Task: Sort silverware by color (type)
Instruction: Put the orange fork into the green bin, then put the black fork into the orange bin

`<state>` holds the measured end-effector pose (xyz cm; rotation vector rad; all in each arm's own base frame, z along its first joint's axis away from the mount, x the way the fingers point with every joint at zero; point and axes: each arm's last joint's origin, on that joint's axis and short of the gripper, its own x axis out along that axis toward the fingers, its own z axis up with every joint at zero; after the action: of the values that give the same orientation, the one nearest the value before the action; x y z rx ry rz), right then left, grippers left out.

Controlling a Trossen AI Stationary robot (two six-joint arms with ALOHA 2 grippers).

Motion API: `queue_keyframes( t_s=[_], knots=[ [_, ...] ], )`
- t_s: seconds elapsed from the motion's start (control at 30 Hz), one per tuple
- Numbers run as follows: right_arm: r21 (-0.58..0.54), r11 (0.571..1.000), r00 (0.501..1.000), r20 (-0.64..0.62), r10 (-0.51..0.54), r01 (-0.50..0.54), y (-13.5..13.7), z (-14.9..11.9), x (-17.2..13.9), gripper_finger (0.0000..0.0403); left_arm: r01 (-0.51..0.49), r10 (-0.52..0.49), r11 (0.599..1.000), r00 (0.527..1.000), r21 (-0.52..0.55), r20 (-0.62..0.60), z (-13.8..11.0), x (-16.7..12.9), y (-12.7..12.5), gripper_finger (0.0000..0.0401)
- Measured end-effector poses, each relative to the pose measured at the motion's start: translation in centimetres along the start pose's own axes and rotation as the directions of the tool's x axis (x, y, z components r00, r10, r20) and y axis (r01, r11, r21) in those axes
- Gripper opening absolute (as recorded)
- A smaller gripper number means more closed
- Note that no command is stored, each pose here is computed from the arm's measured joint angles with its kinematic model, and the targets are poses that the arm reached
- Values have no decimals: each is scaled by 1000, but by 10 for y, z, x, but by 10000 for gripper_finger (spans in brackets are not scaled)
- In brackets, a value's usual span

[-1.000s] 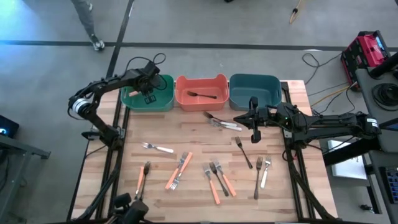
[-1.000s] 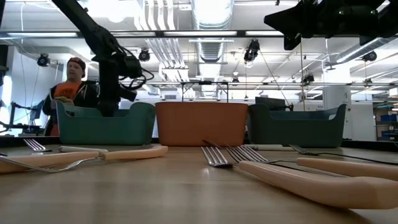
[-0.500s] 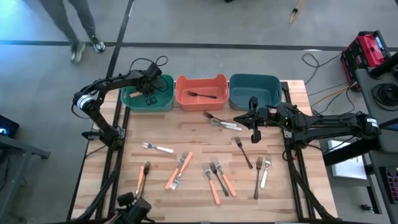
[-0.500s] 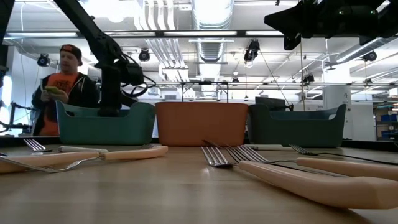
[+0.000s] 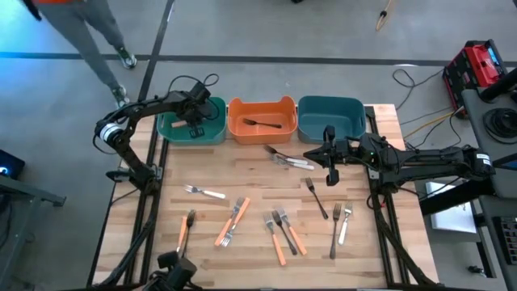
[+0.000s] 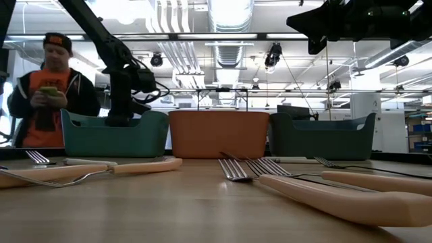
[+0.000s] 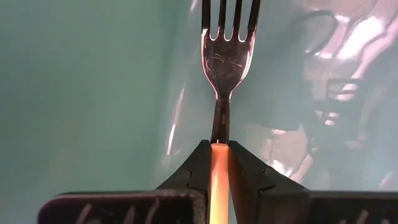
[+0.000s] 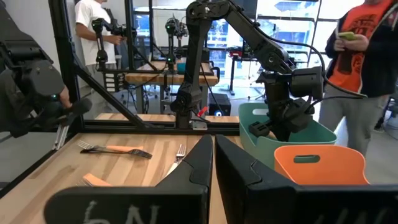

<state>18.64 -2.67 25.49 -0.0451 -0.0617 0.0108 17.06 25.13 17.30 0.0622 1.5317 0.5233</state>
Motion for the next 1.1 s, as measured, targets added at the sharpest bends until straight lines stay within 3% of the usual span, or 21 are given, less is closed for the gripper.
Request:
queue_keyframes(
  t_s=[0.67, 1.1],
  knots=[
    [9, 1000, 1000, 0, 0, 0, 0, 0, 0, 9, 29, -29, 1000, 999, 11, 18, 0, 0, -1, 16],
    [9, 1000, 1000, 0, 0, 0, 0, 0, 0, 9, 28, -28, 1000, 999, 8, 18, 1, 2, -1, 48]
  ],
)
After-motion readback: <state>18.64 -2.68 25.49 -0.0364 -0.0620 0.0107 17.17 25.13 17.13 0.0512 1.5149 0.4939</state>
